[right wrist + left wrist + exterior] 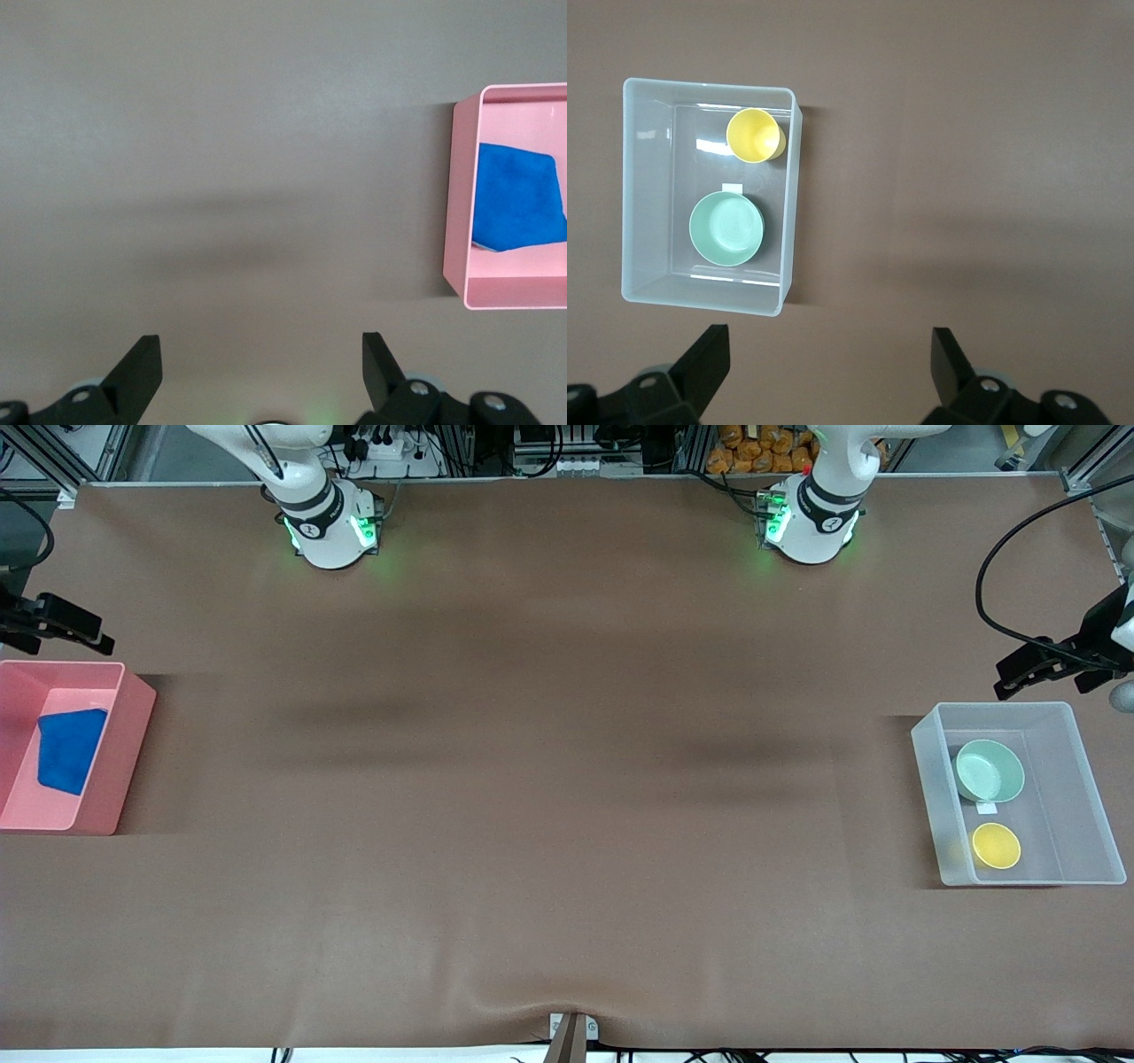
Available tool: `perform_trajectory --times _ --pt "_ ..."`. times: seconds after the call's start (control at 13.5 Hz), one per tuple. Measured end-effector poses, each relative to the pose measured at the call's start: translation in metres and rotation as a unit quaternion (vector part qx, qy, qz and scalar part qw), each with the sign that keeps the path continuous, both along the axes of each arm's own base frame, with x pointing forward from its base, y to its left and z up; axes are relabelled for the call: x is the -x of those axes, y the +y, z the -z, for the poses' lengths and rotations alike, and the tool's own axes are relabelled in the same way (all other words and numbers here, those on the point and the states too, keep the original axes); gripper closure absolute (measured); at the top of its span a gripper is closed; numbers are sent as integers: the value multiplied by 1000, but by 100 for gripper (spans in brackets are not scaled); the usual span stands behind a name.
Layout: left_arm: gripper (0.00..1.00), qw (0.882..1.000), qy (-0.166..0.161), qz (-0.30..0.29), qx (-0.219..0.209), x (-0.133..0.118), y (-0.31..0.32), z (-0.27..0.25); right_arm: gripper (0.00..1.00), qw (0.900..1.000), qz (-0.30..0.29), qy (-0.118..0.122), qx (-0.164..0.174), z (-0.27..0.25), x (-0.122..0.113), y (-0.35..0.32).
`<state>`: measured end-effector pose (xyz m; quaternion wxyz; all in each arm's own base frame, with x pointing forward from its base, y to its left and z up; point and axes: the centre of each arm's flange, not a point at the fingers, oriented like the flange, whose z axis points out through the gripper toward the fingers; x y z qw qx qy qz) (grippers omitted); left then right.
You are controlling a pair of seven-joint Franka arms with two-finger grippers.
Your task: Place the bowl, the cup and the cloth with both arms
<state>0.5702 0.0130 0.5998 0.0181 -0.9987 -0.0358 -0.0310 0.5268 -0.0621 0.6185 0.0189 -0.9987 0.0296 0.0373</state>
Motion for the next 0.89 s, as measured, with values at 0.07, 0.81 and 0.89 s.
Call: perform_trajectory --times 0.07,0.81,0.89 --pt "0 1000 -2 0 3 -3 -1 -1 0 1000 10 1 2 0 0 8" --pt "0 999 -4 3 32 -1 -11 -18 0 1000 18 4 13 -8 1 25" --pt "0 999 -3 5 32 -1 -14 -18 0 1000 19 6 14 -10 2 23"
